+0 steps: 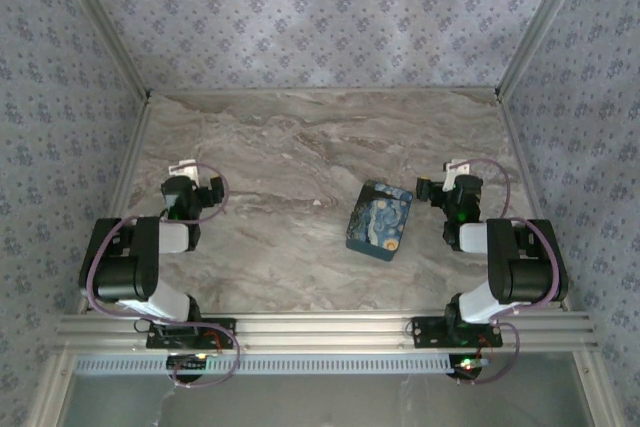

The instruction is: Unlock the padlock with the key

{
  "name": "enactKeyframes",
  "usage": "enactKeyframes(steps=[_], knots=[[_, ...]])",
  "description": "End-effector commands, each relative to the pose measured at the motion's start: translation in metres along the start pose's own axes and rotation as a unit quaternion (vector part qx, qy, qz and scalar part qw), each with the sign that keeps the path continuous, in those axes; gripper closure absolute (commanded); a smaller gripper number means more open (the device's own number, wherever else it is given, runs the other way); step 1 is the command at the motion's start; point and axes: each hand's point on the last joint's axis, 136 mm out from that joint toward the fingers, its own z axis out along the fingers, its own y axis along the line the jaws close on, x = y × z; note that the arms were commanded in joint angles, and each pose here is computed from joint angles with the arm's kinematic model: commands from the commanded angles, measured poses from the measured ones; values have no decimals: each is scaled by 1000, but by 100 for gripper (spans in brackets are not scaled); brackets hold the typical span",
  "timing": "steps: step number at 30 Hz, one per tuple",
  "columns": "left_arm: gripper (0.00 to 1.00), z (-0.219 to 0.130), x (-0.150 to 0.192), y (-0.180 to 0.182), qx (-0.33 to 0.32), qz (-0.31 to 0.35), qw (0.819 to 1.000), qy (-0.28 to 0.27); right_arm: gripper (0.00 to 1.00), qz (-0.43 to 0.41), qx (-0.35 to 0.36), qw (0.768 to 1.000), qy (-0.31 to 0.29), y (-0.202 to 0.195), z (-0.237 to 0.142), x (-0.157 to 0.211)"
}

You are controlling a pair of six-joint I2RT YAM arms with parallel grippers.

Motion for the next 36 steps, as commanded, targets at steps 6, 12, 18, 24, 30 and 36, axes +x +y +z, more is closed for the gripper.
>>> enactKeyframes(steps=[6,12,18,24,30,36], knots=[[0,3,-20,-2,-2,5,1000,-31,0,-5,-2,1000,-19,-1,5,-14],[0,3,-20,-2,-2,4,1000,-30,0,-5,-2,1000,-19,-1,5,-14],[0,0,-28,3,-17,-3,999,-28,0,8,33,999,-12,-13,-2,-30],[0,-17,-61,14,-51,-16,998,-18,0,38,46,998,-10,-20,-23,-63],[0,-38,-97,5,0,-174,985,8,0,223,47,973,33,-26,-60,-74],[9,-57,-101,-51,136,-247,954,99,11,328,-58,937,103,-3,-85,-64]])
